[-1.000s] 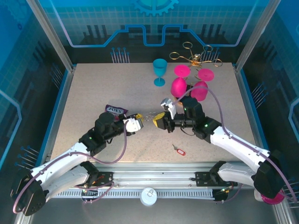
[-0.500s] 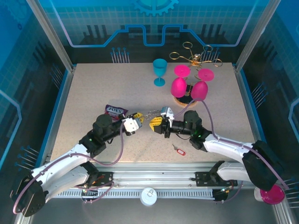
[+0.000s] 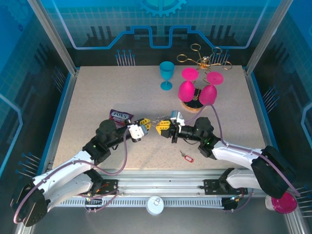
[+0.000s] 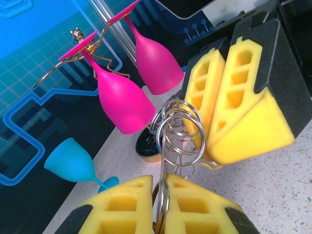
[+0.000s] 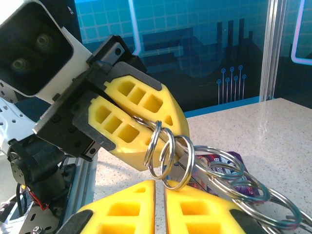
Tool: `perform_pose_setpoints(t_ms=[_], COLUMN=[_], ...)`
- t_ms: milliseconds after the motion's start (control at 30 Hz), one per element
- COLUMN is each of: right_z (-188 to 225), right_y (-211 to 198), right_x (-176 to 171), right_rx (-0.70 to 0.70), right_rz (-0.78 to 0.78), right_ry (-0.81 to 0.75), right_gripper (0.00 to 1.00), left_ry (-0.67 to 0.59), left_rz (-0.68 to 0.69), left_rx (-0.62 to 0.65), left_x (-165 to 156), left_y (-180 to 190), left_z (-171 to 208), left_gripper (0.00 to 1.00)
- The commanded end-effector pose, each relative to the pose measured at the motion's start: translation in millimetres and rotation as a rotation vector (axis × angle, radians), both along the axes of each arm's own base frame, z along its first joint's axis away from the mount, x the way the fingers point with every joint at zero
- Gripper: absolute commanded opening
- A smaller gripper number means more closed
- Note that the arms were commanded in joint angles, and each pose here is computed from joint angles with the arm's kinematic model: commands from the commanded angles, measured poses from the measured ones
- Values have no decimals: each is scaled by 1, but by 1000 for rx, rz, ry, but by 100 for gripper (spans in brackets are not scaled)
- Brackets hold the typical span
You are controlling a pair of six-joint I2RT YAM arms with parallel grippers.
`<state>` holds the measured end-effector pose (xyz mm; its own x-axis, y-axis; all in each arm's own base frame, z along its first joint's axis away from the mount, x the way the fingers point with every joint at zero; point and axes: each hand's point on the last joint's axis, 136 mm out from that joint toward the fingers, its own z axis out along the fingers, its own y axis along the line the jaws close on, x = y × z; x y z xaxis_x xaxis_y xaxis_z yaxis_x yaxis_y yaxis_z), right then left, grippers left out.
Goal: Put the keys on the keyring
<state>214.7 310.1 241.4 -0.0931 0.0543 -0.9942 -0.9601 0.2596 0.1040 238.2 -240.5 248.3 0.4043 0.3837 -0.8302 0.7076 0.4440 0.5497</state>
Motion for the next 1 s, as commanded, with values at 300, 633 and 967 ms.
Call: perform_pose_setpoints(t_ms=[300, 633, 967], right_z=[12, 14, 16], right_y=[-13, -15, -18], right_x=[3, 8, 11], right_rx=[19, 39, 69], right_rz=[-41, -62, -52], right_ry=[-17, 14, 55], right_gripper=[13, 20, 21], left_ry=[-57, -60, -59], left_rz=[-53, -73, -108], left_rx=[-61, -54, -30], left_x=[-11, -15, -20], left_y=[-4, -6, -8], left_z=[22, 21, 16], left_gripper=[0, 0, 0])
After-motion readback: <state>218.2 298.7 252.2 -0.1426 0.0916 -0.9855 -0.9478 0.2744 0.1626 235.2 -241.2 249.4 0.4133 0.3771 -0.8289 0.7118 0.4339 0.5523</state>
